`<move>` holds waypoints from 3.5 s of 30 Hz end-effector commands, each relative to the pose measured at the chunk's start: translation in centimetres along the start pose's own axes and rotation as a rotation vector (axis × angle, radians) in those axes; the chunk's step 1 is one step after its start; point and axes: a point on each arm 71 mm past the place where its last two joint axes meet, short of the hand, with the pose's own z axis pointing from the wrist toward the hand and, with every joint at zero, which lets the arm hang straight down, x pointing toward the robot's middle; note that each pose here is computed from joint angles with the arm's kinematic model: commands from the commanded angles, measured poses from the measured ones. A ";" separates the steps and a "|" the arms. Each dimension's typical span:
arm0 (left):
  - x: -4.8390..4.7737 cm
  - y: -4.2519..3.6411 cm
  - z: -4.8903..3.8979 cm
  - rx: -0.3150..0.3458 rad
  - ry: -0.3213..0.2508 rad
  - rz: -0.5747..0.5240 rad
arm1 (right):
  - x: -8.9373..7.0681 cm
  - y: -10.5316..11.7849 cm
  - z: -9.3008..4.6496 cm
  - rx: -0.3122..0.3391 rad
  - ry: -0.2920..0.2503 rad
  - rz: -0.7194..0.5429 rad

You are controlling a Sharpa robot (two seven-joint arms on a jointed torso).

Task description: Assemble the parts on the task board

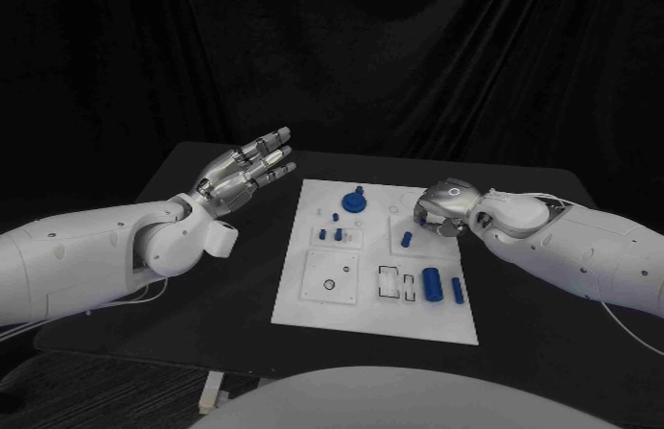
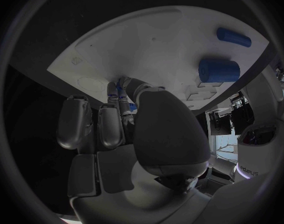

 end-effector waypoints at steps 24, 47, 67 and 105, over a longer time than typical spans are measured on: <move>0.06 0.28 0.05 0.006 0.012 -0.013 | 0.3 0.0 -0.3 0.001 -0.026 -0.001; 0.05 1.00 -0.12 -0.025 0.016 -0.023 | -1.6 -0.5 -0.7 0.011 -0.066 -0.004; -0.07 1.23 -0.24 -0.040 0.015 -0.024 | -4.7 -0.6 -1.2 0.007 -0.165 -0.023; 0.20 1.44 -0.12 -0.053 0.022 -0.030 | -7.7 13.7 2.3 -0.287 -0.156 0.090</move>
